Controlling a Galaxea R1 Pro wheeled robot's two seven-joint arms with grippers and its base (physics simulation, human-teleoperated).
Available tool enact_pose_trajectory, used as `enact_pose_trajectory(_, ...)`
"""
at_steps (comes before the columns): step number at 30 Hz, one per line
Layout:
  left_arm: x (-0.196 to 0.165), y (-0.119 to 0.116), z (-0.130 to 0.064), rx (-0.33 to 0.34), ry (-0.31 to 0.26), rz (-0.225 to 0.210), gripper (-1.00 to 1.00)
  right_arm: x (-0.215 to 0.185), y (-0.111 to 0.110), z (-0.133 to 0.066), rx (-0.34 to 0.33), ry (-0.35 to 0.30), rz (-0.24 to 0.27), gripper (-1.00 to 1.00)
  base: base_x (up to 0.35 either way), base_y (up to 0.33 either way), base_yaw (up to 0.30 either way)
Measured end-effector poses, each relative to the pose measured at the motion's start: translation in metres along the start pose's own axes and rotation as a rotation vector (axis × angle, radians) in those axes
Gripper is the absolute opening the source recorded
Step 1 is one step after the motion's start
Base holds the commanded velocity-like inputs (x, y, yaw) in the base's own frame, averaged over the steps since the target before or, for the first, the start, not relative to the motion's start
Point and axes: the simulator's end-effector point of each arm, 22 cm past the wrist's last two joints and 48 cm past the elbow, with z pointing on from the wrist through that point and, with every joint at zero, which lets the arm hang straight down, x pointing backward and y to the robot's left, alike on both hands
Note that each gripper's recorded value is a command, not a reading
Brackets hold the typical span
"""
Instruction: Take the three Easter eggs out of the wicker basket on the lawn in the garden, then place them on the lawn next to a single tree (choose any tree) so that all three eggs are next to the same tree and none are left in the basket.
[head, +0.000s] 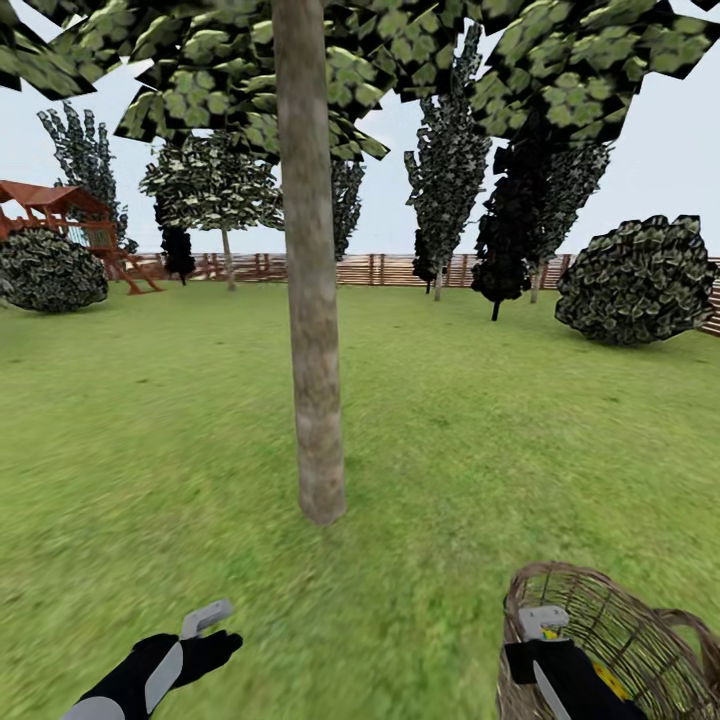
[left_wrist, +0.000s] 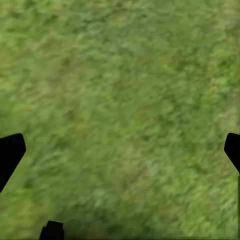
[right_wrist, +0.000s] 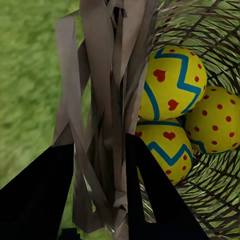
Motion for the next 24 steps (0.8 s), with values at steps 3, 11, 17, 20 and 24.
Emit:
enact_pose_trajectory(3,-0.0012,0.0005,-0.0006,0.000,0.001,-0.002,1.00,0.0003,0.0023,-0.0001,-0.003,0.000,-0.009,-1.00,0.341,0.000,0.139)
enact_pose_trajectory(11,-0.0029,-0.0003,-0.0016,0.002,-0.003,-0.001,1.00,-0.0010,0.0017,-0.0009,-0.002,-0.003,-0.011,-1.00,0.345,0.000,0.273)
enact_pose_trajectory(17,-0.0040,-0.0004,-0.0022,0.002,-0.006,-0.001,1.00,-0.0017,0.0010,-0.0014,-0.001,-0.005,-0.010,-1.00,0.345,0.000,0.282)
enact_pose_trajectory(20,-0.0043,-0.0008,-0.0025,0.002,-0.007,-0.001,1.00,-0.0024,0.0038,-0.0019,-0.005,-0.007,-0.018,-1.00,0.345,0.000,0.282)
enact_pose_trajectory(24,-0.0047,-0.0015,-0.0029,0.004,-0.008,-0.001,1.00,-0.0027,0.0079,-0.0025,-0.008,-0.009,-0.038,-1.00,0.345,0.000,0.281)
